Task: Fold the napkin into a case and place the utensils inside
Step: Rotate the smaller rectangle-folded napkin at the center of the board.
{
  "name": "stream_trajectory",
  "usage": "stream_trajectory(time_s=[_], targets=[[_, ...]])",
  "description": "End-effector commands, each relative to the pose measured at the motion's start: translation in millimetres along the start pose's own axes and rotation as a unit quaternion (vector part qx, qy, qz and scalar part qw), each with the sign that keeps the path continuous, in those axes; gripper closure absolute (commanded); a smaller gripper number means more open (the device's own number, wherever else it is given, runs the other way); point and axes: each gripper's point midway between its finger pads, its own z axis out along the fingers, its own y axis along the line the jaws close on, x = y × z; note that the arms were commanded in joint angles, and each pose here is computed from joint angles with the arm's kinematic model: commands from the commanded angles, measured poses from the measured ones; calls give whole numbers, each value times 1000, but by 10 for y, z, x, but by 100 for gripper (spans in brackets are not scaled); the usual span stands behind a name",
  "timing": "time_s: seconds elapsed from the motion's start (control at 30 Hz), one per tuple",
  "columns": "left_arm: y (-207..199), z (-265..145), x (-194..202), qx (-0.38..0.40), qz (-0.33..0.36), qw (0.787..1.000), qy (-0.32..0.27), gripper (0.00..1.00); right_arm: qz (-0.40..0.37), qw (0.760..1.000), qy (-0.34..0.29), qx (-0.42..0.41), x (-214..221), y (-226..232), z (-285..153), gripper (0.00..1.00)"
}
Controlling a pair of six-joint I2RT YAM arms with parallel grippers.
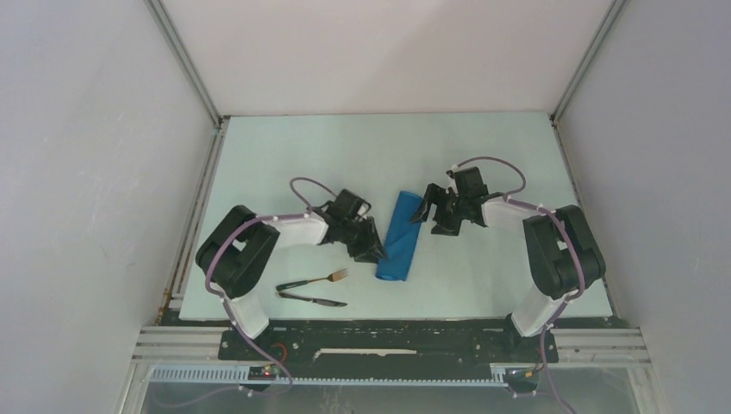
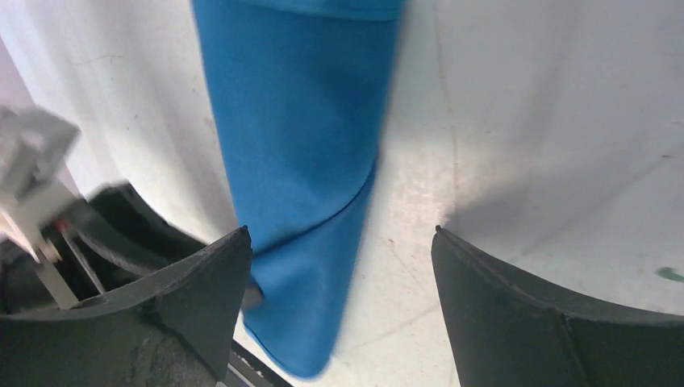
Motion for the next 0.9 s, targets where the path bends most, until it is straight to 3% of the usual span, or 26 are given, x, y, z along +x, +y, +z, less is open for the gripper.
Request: stream_trajectory(time_s=[0.0, 0.13, 0.27, 0.33, 0.47, 0.6, 0.7, 0.87], targets=[[-564, 8, 371, 80, 9, 997, 6, 58, -26, 999, 13, 25, 68, -191, -162, 11], [-561, -81, 292, 80, 14, 997, -15, 37, -46, 998, 10, 43, 106, -241, -292, 11], [-474, -14, 54, 70, 5, 997, -35, 32, -57, 998, 24, 19, 176, -169, -328, 10], [-503, 70, -2, 73, 5, 997, -34, 33, -60, 997, 42, -10, 239, -87, -296, 11], [-655, 236, 28, 97, -1, 995, -18, 48, -51, 996, 71, -34, 382, -15, -208, 20], [-766, 347, 138, 93, 4, 996, -12, 53, -28, 996, 72, -40, 509, -58, -240, 23], [-893, 440, 278, 98, 6, 995, 3, 55, -9, 998, 56, 14, 557, -288, -377, 24], [-1194, 622, 549, 112, 22, 993, 33, 57, 34, 989, -21, 142, 516, -741, -826, 20]])
